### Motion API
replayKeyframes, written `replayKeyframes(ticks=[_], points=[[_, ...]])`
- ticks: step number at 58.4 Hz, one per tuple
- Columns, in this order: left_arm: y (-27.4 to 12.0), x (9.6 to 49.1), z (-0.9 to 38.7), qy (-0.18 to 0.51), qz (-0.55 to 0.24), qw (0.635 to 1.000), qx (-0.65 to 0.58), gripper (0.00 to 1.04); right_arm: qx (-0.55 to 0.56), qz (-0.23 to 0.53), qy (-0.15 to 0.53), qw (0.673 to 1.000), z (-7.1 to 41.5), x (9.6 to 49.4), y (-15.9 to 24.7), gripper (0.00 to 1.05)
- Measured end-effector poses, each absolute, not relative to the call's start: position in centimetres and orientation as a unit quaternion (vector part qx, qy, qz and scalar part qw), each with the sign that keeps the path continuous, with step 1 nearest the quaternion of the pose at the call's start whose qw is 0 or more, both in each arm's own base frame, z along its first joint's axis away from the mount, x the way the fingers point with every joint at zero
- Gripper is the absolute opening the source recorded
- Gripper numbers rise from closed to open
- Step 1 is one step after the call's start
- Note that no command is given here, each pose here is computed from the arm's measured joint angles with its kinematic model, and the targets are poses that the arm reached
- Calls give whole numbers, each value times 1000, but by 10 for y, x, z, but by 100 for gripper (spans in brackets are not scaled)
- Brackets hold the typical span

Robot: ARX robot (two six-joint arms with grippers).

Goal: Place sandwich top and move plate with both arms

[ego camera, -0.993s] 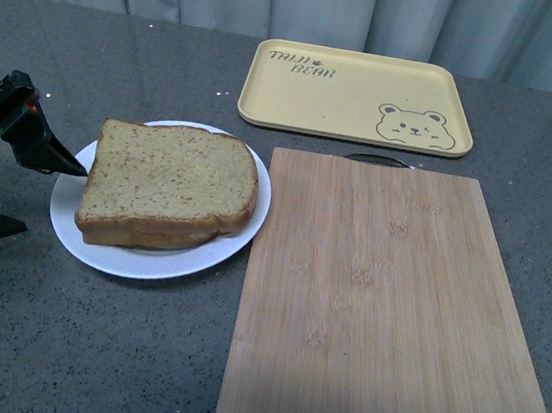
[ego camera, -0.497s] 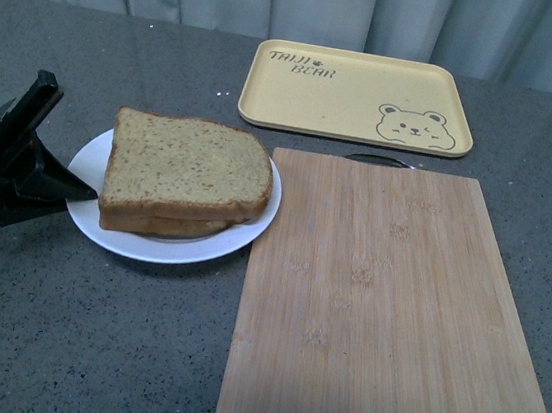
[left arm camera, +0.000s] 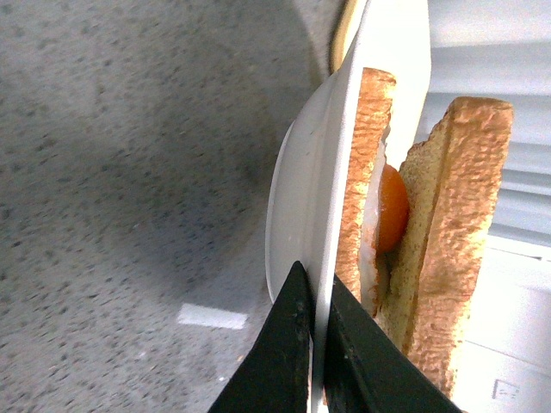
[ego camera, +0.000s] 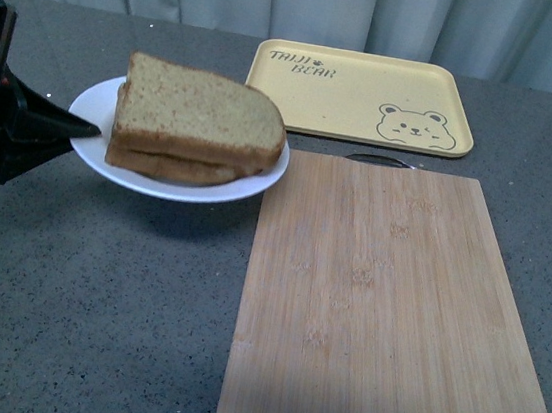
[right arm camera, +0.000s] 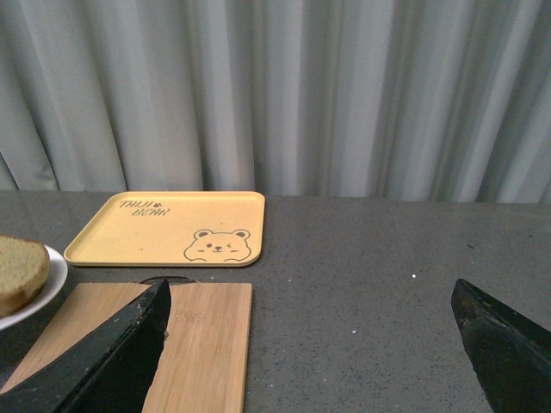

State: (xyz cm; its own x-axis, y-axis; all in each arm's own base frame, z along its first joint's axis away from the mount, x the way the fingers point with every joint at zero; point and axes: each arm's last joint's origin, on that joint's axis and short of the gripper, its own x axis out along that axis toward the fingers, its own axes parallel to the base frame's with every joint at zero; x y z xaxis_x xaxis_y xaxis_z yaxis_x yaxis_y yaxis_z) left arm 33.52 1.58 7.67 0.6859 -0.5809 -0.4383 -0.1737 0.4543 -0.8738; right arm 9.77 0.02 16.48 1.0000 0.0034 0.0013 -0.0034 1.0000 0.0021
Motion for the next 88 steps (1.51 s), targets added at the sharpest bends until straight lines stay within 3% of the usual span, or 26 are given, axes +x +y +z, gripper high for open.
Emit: replayKeyframes(ticks=[21, 36, 55, 88], points=[[-37, 367, 97, 269, -115, 765, -574, 4, 1, 2, -1, 1000, 165, 98, 0, 95], [-123, 389, 98, 266, -81, 754, -595, 4, 1, 2, -1, 1000, 165, 98, 0, 95], [-186, 415, 86, 273, -67, 746, -604, 4, 1, 2, -1, 1000, 165, 98, 0, 95], [-209, 453, 62, 284, -36, 744, -603, 4, 1, 2, -1, 1000, 165, 98, 0, 95]])
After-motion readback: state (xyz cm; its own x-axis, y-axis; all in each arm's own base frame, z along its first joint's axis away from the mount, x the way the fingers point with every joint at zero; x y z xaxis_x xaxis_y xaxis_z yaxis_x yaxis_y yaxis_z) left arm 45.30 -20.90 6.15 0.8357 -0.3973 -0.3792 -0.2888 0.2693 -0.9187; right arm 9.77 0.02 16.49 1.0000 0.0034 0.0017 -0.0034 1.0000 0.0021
